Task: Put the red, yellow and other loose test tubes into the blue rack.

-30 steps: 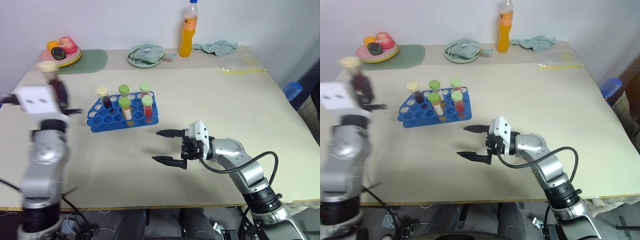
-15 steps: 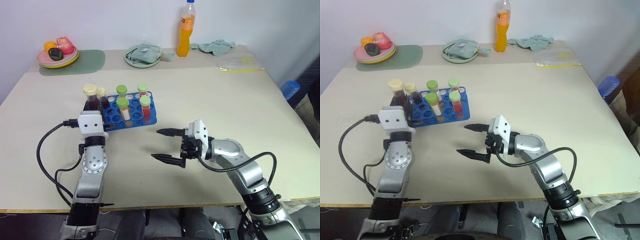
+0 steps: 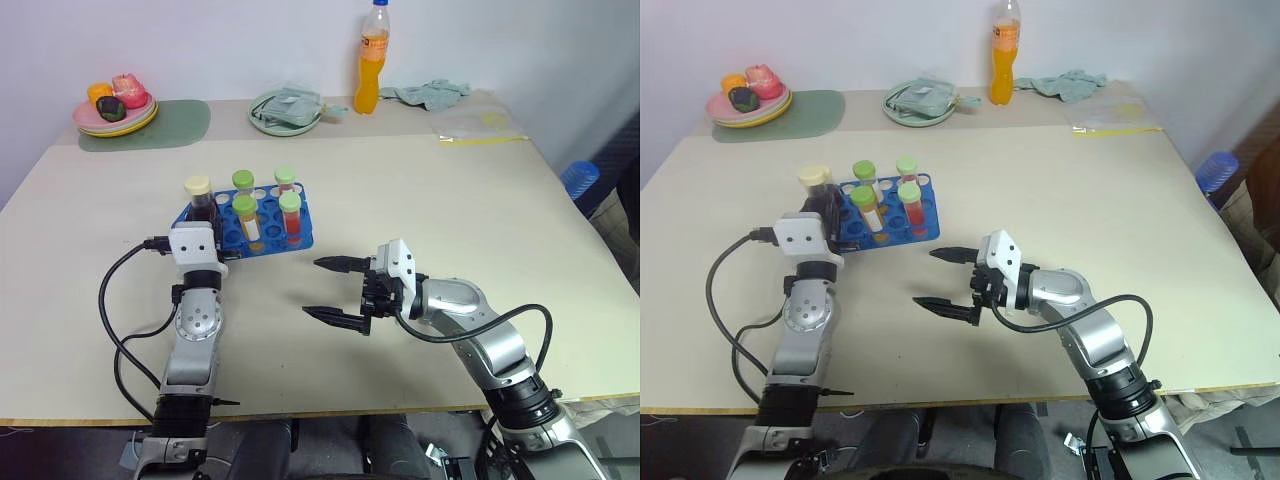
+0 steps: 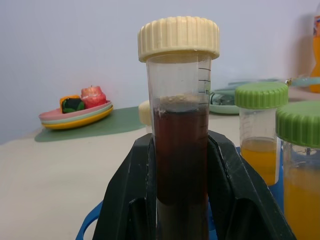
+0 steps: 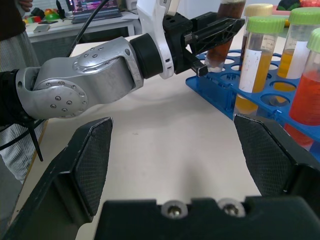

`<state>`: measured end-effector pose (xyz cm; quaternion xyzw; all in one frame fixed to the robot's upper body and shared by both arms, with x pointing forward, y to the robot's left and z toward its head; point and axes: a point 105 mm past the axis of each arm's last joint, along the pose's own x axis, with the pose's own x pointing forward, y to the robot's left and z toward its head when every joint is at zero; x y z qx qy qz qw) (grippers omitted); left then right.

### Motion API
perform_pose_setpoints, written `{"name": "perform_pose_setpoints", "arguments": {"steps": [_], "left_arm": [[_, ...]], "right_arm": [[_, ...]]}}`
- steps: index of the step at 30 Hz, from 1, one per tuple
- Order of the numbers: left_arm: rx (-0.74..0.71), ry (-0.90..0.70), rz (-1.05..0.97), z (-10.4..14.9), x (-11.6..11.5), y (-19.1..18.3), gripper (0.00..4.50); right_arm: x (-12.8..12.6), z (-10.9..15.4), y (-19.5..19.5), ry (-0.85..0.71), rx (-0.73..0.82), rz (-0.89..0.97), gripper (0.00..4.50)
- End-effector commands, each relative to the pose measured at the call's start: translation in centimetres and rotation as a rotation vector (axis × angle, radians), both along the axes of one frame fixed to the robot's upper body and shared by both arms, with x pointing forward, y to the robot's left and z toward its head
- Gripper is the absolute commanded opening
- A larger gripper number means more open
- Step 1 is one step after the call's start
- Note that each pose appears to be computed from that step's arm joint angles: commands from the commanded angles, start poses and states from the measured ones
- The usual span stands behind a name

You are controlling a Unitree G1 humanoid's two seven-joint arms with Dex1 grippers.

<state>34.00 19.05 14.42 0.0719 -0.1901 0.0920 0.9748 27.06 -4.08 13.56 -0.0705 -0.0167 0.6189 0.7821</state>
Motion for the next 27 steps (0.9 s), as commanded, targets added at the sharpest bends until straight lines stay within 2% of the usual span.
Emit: {"name": "perform_pose_setpoints", "arguments": {"steps": [1,17,22,23,25,27], "left_arm": [[-0.008,-0.041,0.006,0.5,0.0,0.1,0.76],[-0.032,-0.064,0.041,-0.3,0.4,0.4,0.76],[-0.092,-0.045,0.000,-0.8,0.4,0.3,0.76],[-0.092,-0.051,0.006,-0.7,0.2,0.4,1.79],[-0.083,-0.060,0.020,-0.6,-0.1,0.6,2.59],[-0.105,-0.063,0.001,-0.5,-0.4,0.5,3.69]], "right_arm": [[-0.4,1.4,0.2,-0.038,0.045,0.011,4.27],[-0.3,1.4,0.1,-0.031,0.046,0.010,4.27],[-0.4,1.4,0.1,-0.028,0.047,0.011,4.27],[-0.4,1.4,0.1,-0.028,0.047,0.010,4.27],[-0.4,1.4,0.0,-0.031,0.046,0.007,4.27],[-0.3,1.6,-0.3,-0.047,0.050,-0.006,4.27]]}}
